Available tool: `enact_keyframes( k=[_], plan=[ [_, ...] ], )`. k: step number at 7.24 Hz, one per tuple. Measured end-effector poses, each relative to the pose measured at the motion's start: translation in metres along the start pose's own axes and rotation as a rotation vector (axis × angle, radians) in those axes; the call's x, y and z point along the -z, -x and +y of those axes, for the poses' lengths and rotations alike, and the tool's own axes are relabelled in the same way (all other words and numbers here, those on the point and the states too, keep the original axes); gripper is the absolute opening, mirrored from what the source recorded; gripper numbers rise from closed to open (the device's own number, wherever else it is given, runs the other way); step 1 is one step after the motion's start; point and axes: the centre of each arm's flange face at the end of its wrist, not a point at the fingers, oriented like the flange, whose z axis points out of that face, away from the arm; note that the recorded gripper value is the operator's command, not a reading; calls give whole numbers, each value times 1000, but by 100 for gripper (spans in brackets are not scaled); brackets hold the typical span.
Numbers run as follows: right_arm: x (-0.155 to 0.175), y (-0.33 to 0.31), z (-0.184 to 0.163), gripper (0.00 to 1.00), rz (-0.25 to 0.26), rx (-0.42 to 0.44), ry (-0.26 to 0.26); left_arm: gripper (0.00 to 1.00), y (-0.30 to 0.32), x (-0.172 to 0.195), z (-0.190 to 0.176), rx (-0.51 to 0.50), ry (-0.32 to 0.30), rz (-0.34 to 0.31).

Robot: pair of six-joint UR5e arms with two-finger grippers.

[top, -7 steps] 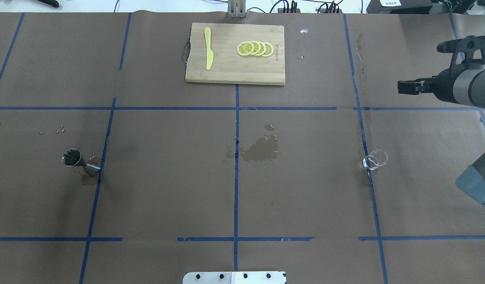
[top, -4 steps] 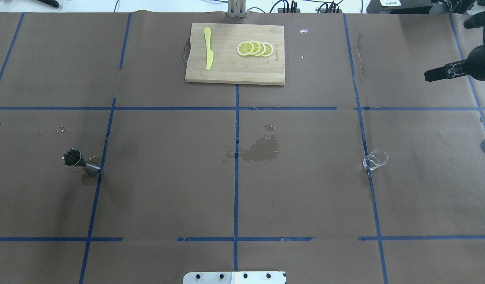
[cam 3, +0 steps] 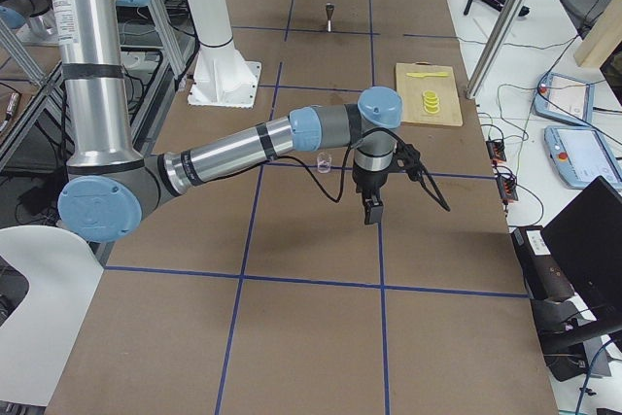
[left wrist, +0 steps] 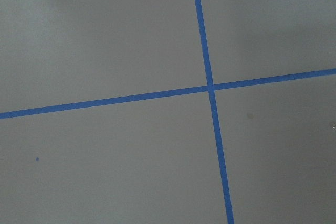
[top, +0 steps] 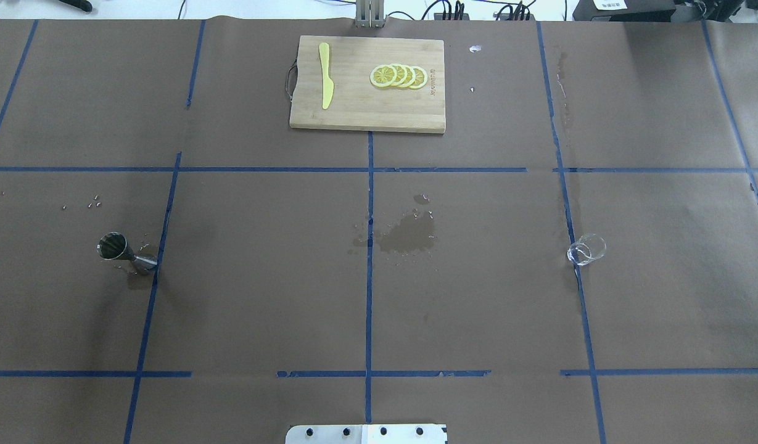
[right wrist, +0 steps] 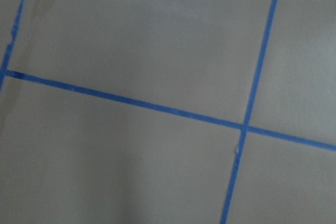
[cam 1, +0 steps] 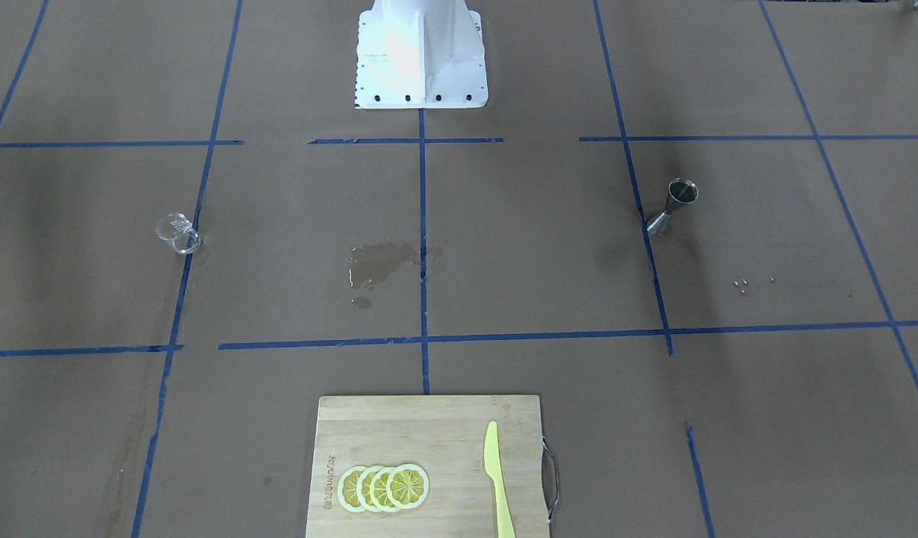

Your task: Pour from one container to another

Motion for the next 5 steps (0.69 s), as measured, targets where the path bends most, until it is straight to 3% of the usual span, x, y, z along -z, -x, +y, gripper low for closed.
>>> enact_keyframes(
  k=[3, 5],
  plan=[
    [-39, -61, 78, 100, -67, -99, 83, 100, 0, -1, 1, 1, 2, 1],
    [-57, -74, 98, 100, -79, -128, 108, 100, -1, -1, 0, -1, 2, 2]
  ],
)
